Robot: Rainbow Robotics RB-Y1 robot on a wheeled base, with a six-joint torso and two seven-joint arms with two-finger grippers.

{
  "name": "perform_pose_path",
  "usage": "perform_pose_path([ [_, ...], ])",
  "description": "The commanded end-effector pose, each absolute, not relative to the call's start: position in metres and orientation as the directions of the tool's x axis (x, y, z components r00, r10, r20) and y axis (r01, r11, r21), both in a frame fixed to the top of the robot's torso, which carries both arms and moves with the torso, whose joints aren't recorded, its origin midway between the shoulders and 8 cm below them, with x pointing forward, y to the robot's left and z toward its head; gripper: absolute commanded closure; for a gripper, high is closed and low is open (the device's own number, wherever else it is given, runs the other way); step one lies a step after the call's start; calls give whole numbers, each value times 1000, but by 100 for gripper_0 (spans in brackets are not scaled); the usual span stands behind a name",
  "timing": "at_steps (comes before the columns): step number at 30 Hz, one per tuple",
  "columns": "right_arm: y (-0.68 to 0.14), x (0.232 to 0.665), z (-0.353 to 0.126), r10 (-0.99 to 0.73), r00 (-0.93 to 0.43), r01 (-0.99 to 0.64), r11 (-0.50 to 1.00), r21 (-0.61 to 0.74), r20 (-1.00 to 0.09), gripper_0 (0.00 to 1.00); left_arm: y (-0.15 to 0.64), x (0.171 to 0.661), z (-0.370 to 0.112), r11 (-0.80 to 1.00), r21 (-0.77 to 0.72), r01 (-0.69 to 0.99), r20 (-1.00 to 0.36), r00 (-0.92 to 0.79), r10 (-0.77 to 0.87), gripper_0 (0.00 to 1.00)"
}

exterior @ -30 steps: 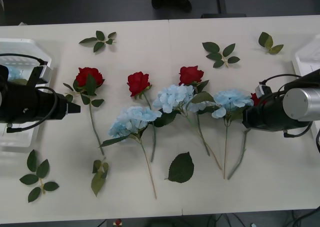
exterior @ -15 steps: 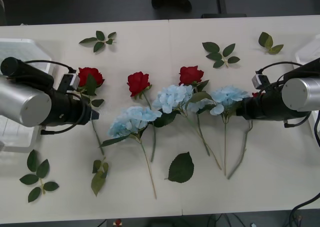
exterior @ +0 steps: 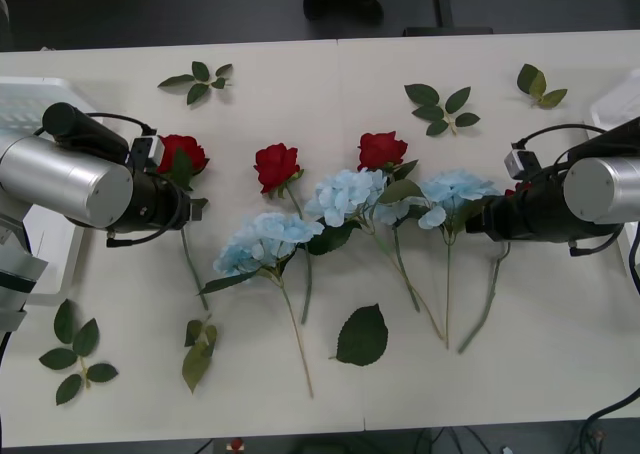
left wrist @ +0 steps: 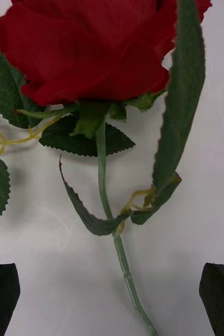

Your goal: Place the red flowers into the right box and the blue flowers into the left box. If a person shows an open palm, hand one flower to the person first, then continue sorting.

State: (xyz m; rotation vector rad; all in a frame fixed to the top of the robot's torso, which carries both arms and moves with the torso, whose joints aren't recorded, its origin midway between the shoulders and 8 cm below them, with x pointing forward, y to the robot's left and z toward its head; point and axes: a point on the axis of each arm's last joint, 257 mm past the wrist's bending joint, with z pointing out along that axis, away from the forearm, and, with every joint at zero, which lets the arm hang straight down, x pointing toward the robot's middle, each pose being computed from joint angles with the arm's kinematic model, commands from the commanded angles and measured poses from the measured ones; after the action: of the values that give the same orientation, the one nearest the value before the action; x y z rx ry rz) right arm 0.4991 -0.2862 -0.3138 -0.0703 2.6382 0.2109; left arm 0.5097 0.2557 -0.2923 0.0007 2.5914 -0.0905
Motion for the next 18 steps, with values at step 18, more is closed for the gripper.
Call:
perform_pose_path([
  [18, -314, 499, -340, -35, -875, -62, 997, 39, -483, 2, 226, 550, -306, 997, -70, 13, -513, -858, -25, 0],
])
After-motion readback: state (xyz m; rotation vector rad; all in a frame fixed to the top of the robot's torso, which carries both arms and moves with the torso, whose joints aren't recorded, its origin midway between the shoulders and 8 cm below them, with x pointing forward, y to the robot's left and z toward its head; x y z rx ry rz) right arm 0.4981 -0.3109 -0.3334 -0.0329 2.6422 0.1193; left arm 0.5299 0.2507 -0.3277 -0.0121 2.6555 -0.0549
